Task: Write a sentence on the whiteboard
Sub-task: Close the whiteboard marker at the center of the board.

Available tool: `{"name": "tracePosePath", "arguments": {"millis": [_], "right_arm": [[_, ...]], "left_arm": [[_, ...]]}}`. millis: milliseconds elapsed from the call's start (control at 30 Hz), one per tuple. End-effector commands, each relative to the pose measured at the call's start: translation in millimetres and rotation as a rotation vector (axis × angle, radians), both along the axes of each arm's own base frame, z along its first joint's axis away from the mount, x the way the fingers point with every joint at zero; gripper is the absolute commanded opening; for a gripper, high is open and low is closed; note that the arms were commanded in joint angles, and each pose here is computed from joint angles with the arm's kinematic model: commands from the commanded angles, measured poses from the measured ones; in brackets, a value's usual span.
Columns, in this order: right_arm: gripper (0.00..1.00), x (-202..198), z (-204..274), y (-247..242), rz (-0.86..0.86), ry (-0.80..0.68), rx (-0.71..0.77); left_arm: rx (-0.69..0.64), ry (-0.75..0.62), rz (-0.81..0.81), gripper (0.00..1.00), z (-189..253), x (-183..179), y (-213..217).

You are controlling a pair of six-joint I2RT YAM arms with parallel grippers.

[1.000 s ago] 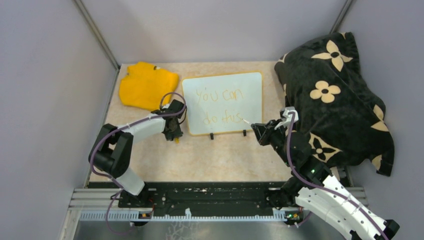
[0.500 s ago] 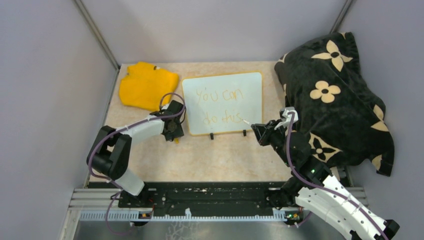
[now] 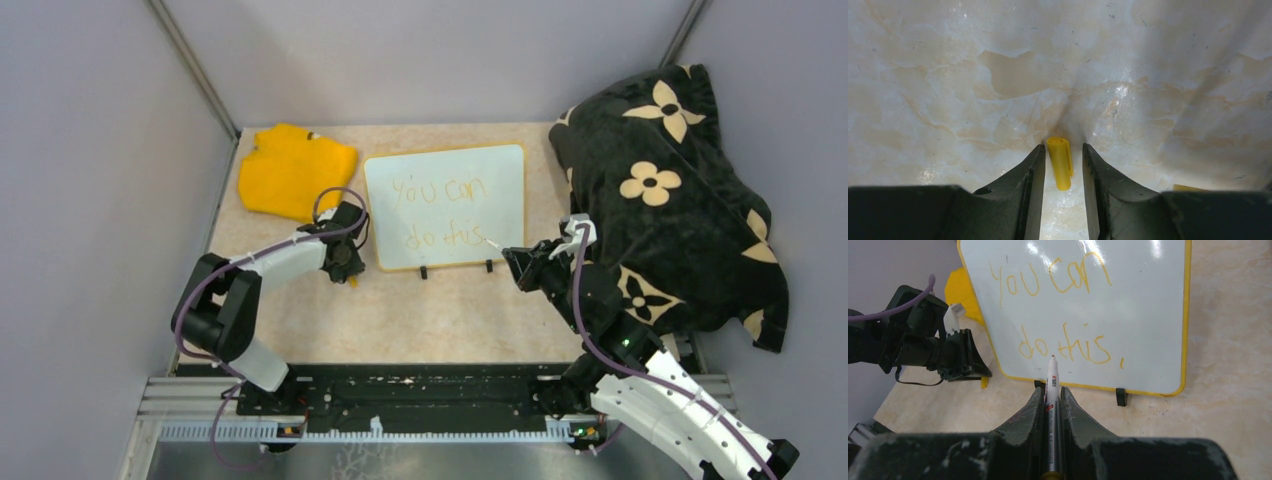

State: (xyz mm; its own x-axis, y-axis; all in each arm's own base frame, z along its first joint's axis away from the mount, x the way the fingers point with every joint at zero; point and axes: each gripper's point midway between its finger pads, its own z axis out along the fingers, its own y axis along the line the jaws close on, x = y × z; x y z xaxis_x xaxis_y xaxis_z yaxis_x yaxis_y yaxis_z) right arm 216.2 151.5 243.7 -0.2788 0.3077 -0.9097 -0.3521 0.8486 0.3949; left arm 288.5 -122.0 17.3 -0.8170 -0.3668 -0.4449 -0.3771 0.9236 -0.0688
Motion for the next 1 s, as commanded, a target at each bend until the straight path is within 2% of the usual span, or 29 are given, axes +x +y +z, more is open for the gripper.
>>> {"name": "tracePosePath", "arguments": {"millis": [0, 233, 433, 967], "right_arm": [[0.0, -0.9, 19.5, 1.6, 0.007, -0.044, 0.036], [0.0, -1.6, 19.0, 0.6, 0.005, -0.044, 0.038], [0.0, -2.0, 20.1, -0.8, 0.002, -0.045, 0.036], [0.0, -1.6, 22.9, -1.7, -0.002, -0.05, 0.032]], "left_arm": [[0.034, 0.196, 0.014, 0.38, -36.9, -44.0, 7.2], [0.038, 0.212, -0.011, 0.24, -43.3, -47.7, 4.3], [0.039, 0.183, -0.013, 0.0, -34.2, -44.6, 5.7], [-0.007, -0.083, -0.003, 0.0, 66.6, -26.4, 15.7]]}}
